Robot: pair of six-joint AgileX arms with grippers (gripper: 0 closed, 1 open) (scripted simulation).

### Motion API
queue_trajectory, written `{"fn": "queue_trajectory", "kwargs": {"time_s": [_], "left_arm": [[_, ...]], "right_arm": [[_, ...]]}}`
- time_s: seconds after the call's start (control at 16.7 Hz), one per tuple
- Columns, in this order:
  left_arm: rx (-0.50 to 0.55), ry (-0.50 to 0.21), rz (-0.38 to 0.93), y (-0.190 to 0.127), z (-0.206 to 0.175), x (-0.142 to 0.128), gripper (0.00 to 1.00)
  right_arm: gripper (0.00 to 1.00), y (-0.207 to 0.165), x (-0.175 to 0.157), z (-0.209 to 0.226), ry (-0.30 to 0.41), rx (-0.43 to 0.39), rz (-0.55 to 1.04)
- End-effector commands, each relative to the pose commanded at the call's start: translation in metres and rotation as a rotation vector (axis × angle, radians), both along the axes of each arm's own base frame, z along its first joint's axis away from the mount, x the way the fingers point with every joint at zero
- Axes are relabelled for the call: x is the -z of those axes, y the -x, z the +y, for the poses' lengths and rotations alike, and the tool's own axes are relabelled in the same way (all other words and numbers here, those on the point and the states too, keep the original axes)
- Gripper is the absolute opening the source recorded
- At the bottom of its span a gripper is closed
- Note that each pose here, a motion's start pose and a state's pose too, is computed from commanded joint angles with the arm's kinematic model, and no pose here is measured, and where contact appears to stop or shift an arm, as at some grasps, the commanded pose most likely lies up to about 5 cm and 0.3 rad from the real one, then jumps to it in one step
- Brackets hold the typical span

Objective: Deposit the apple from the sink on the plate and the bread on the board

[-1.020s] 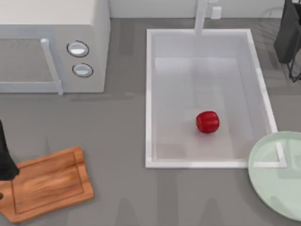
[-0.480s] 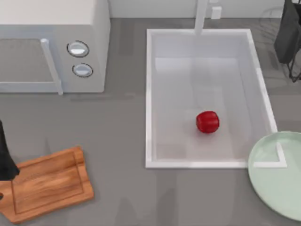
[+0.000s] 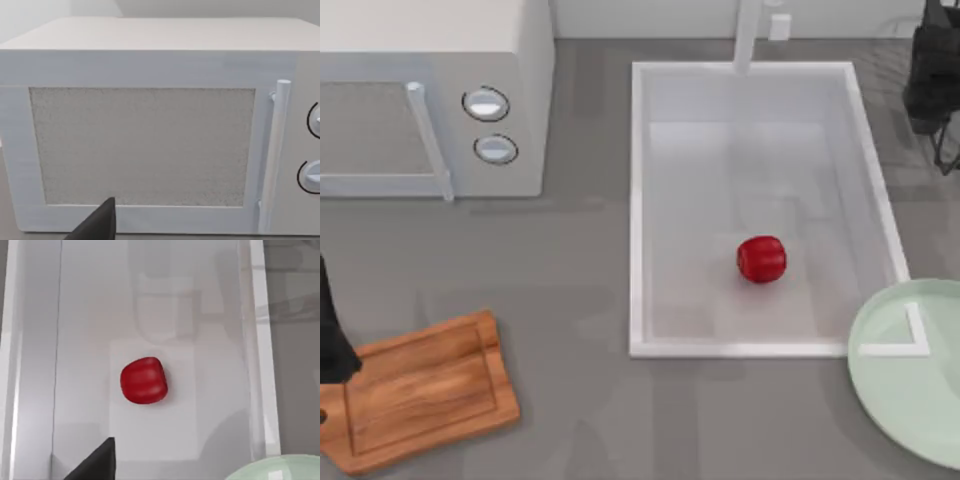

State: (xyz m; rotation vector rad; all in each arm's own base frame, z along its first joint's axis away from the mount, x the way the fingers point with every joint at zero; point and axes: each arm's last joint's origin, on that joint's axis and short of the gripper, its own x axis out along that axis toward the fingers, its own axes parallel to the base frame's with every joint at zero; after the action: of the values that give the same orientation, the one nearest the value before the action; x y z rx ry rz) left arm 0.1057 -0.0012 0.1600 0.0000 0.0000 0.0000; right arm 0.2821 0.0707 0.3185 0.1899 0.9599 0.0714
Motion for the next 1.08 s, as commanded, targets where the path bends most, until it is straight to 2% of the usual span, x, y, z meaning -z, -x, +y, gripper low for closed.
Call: {"fn": "queue_trajectory", "kwargs": {"time_s": [0.18, 0.48, 0.78, 1.08], "left_arm": [[0.0, 0.0, 0.0, 0.0, 0.0, 0.0, 1.0], [0.0, 0.0, 0.0, 0.0, 0.0, 0.0, 1.0], [0.0, 0.0, 0.0, 0.0, 0.0, 0.0, 1.0], [0.0, 0.0, 0.0, 0.0, 0.0, 0.0, 1.0]], "right_arm": [[1.0, -0.062, 0.016, 0.035, 0.029, -0.014, 0.188], [1.0, -0.138, 0.09, 0.09, 0.111, -0.042, 0.458], [1.0, -0.167, 0.151, 0.123, 0.169, -0.067, 0.591], [1.0, -0.17, 0.16, 0.128, 0.177, -0.072, 0.607]]}}
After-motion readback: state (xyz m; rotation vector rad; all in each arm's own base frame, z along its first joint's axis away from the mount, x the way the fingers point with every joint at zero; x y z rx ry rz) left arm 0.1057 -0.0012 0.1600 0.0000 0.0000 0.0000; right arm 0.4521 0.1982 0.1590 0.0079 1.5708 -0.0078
